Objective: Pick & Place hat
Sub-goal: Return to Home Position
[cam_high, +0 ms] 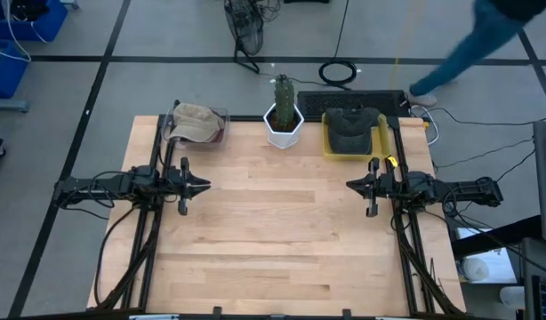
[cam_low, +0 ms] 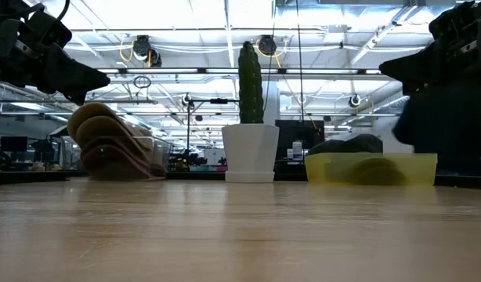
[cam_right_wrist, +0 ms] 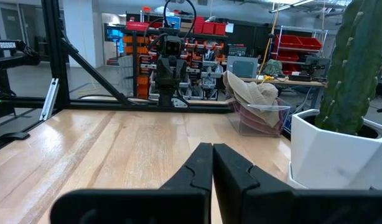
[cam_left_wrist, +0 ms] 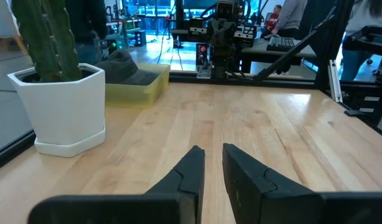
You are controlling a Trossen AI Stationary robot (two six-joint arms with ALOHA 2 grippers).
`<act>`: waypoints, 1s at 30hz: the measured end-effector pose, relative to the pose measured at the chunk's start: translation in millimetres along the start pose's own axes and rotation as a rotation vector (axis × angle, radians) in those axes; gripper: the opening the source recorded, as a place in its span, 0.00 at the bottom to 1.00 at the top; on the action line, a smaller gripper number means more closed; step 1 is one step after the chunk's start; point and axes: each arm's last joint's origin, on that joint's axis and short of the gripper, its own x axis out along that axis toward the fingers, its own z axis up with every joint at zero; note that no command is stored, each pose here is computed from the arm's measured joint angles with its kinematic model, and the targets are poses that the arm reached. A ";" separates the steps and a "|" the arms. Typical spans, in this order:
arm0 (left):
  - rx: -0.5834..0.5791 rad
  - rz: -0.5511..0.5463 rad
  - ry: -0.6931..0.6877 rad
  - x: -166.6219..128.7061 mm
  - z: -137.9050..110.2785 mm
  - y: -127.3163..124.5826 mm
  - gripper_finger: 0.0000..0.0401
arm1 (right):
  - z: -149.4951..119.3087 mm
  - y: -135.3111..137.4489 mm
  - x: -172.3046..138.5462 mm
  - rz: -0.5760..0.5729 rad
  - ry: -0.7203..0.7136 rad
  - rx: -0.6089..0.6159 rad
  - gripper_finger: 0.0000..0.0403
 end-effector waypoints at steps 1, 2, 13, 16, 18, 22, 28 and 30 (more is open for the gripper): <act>0.000 0.000 0.000 0.0 0.0 0.0 0.16 | 0.0 0.0 0.0 0.000 0.000 0.000 0.00; 0.000 0.000 0.000 0.0 0.0 0.0 0.16 | 0.0 0.0 0.0 0.000 0.000 0.000 0.00; 0.003 0.000 -0.001 0.0 0.1 0.0 0.16 | 0.0 0.0 0.0 -0.001 0.000 -0.001 0.00; 0.023 0.000 -0.001 0.0 0.0 0.0 0.16 | 0.0 0.0 0.0 0.000 0.000 -0.002 0.00; 0.013 0.000 -0.001 0.0 0.0 0.0 0.16 | 0.0 0.0 0.0 0.000 -0.001 -0.003 0.01; -0.005 0.000 -0.001 0.0 0.0 0.0 0.16 | 0.0 0.0 0.0 0.000 -0.001 -0.004 0.00; -0.006 0.000 -0.002 0.0 0.1 0.0 0.16 | 0.0 0.0 0.0 0.000 -0.001 -0.004 0.01; -0.006 0.000 -0.002 0.0 0.1 0.0 0.16 | 0.1 0.0 0.0 0.000 -0.001 -0.004 0.01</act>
